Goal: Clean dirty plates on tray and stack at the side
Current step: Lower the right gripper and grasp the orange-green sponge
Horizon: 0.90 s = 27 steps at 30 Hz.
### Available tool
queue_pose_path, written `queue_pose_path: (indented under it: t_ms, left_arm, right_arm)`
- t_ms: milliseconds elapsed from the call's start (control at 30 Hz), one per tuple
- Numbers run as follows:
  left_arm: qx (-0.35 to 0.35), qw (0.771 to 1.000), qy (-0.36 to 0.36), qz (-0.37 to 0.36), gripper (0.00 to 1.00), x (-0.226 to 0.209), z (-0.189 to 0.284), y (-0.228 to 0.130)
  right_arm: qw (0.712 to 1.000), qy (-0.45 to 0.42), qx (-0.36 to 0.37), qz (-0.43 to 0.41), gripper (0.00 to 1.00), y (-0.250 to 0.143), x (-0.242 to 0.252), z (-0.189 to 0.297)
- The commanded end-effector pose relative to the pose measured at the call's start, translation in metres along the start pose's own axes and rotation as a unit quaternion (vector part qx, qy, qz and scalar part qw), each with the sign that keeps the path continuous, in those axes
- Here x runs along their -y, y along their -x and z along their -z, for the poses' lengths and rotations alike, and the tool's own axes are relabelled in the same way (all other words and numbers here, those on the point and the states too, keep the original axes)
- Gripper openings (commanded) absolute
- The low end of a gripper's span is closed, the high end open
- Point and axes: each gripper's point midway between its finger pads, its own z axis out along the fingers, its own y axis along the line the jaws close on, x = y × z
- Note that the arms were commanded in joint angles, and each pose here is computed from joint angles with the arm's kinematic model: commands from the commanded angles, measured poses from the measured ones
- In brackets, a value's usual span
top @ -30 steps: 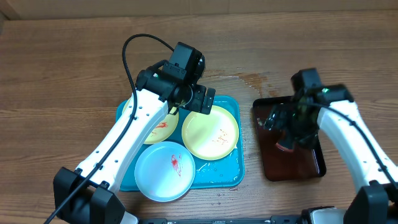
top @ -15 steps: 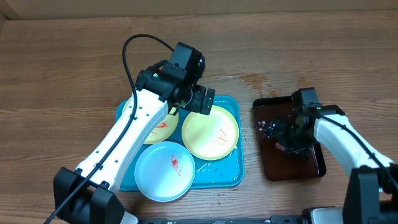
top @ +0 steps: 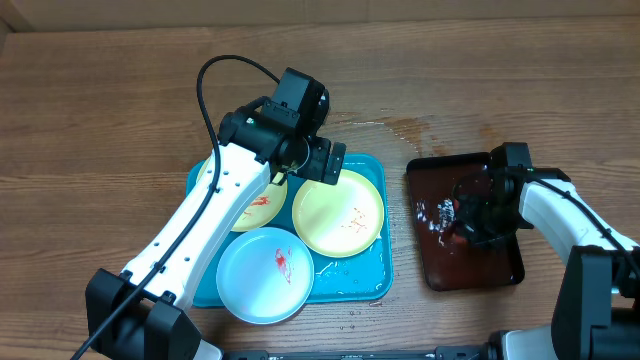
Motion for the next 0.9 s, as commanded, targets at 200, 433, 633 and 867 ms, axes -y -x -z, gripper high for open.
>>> queue_pose_path:
  t_ms: [200,433,633,867]
  left_arm:
    - [0.018,1.0,0.0,0.002,1.0,0.0,0.009,0.009]
    - [0.026,1.0,-0.002,0.001,1.0,0.001,0.009,0.012]
    - [0.029,1.0,-0.003,0.001,1.0,0.001,0.009,0.014]
    - [0.032,0.999,-0.003,0.001,1.0,0.002,0.009,0.016]
  right_arm:
    - [1.0,-0.006,-0.003,0.014,0.12,0.0,0.002,-0.001]
    - [0.995,-0.009,-0.004,0.102,0.78,0.009,-0.013,0.038]
    - [0.989,0.006,0.04,0.144,0.5,0.031,-0.033,0.061]
    - [0.969,-0.013,0.016,0.245,0.7,0.021,-0.022,0.059]
